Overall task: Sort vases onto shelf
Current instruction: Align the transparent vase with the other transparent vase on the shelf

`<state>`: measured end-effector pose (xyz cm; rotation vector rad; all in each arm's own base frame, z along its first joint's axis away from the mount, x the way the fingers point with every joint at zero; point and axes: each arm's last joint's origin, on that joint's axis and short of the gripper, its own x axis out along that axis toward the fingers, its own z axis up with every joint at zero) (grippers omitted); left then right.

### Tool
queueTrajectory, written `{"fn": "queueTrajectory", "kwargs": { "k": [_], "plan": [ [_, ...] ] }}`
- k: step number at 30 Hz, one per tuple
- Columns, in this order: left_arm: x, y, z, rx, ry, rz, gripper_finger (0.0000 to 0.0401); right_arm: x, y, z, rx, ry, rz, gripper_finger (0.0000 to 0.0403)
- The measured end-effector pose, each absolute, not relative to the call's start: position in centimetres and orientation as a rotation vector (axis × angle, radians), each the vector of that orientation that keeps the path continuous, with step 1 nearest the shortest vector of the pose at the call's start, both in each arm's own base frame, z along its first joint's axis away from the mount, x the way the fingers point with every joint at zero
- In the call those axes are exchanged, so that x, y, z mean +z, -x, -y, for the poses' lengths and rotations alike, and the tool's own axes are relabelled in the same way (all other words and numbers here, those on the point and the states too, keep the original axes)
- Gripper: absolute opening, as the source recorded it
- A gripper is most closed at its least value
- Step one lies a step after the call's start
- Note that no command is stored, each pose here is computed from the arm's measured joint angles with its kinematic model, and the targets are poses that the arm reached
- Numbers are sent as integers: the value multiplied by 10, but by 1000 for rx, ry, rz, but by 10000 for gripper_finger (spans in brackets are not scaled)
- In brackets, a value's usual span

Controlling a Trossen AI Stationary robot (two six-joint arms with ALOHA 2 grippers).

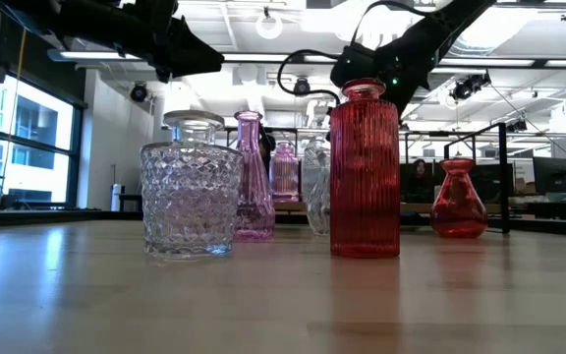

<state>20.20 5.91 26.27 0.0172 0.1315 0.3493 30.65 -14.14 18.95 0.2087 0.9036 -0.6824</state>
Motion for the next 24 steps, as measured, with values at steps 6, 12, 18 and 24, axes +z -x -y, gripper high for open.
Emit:
{"fn": "queueTrajectory", "kwargs": {
  "k": [6,12,18,24],
  "plan": [
    [263,-202,-59,349,-17,-132,140,189,-307,141,-672,-218,-900,0],
    [263,-202,-59,349,-17,-132,140,186,-304,137,-623,-282,-943,0],
    [263,-202,-59,349,-17,-132,140,190,-314,129,-482,-327,-878,0],
    [262,-202,-59,349,-17,-132,140,196,-323,125,-398,-332,-783,0]
  ]
}}
